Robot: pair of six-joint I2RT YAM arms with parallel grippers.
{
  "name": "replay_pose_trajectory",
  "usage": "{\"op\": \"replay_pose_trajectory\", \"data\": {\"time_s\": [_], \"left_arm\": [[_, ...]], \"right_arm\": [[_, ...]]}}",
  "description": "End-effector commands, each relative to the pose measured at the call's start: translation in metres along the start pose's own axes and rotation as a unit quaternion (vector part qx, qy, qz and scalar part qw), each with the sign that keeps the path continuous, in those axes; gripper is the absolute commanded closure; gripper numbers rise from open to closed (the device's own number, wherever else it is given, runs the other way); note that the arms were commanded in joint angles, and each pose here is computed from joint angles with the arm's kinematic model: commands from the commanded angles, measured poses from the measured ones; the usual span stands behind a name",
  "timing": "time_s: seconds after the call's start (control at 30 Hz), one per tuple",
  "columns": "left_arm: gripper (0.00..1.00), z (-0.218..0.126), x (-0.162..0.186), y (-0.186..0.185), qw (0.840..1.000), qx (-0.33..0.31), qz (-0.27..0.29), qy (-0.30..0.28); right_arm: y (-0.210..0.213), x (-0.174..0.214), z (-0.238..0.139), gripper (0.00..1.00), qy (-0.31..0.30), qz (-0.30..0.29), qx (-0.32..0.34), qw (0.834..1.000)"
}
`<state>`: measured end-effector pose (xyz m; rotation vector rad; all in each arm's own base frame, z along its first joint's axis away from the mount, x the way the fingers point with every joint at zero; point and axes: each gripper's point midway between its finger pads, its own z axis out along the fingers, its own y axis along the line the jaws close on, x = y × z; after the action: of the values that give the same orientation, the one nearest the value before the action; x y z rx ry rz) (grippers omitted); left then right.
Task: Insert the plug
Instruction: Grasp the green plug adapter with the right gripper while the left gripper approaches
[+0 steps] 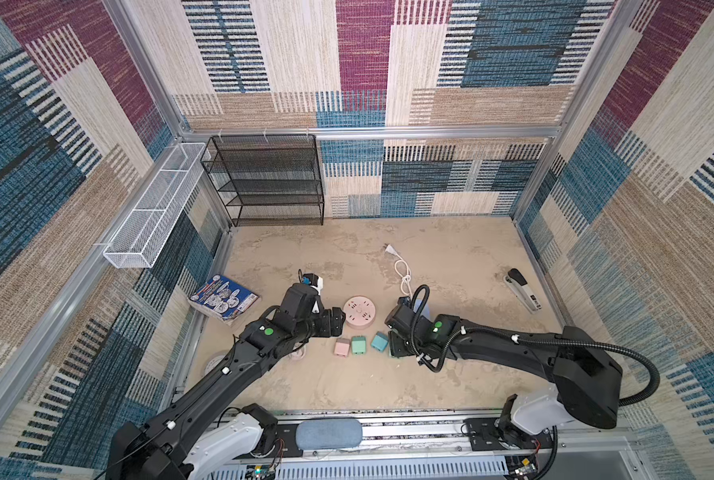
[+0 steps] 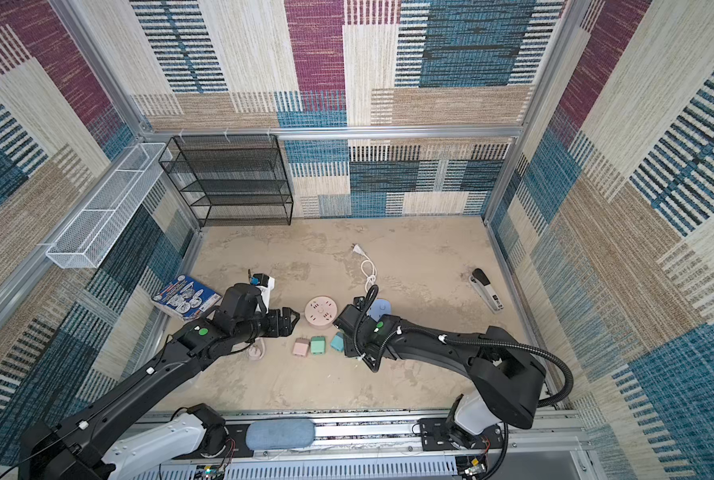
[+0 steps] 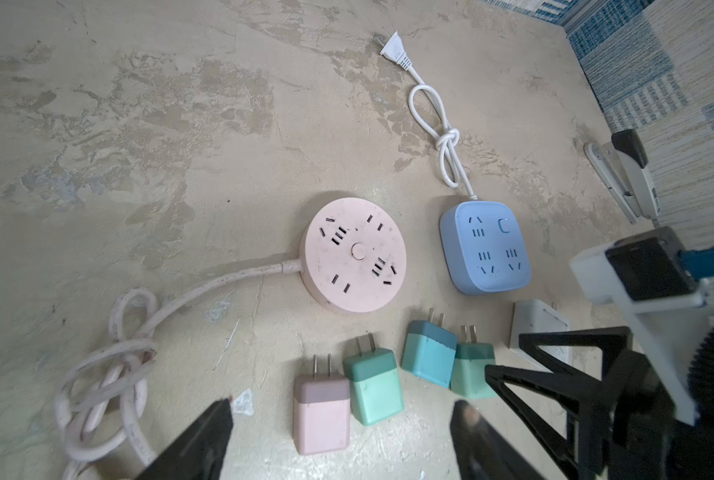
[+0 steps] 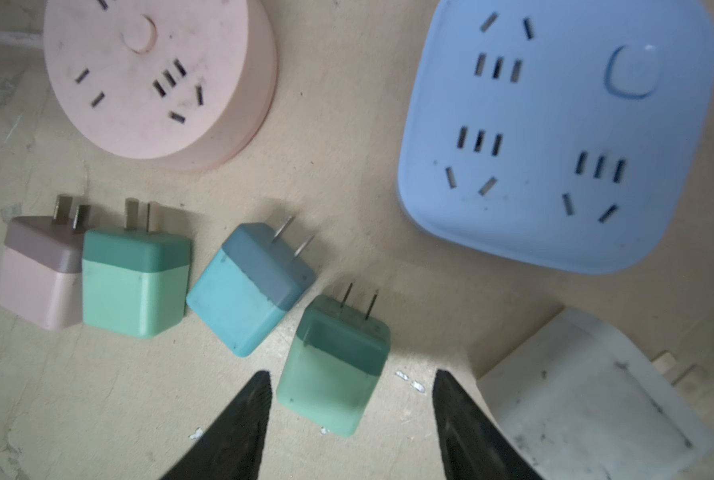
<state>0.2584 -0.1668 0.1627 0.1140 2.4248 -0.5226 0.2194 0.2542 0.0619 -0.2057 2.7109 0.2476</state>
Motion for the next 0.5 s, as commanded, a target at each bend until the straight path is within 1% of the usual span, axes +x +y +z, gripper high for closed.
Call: {"op": "replay_pose_trajectory", "data": {"time_s": [0.0,0.07,0.17,0.27,0.47], "left_arm": [[0.13,0.001,0.004,0.001,1.0,0.003,-0.007,0.006],[0.13,0.002,0.005,0.001,1.0,0.005,-0.009,0.007],[0.13,0.003,0.008,0.001,1.0,0.008,-0.011,0.009],[0.12,0.004,0.009,0.0,1.0,0.011,-0.013,0.009],[0.12,0.007,0.01,-0.002,1.0,0.016,-0.015,0.016]], "right_arm": [[0.011,-0.002,0.005,0.36,-0.001,0.005,-0.017,1.0],[0.012,0.002,0.009,0.37,0.005,0.0,-0.011,1.0],[0.011,0.006,0.013,0.4,0.013,-0.005,0.003,1.0],[0.007,0.013,0.02,0.41,0.025,-0.008,0.015,1.0],[0.0,0.02,0.031,0.45,0.03,-0.007,0.029,0.999]]}}
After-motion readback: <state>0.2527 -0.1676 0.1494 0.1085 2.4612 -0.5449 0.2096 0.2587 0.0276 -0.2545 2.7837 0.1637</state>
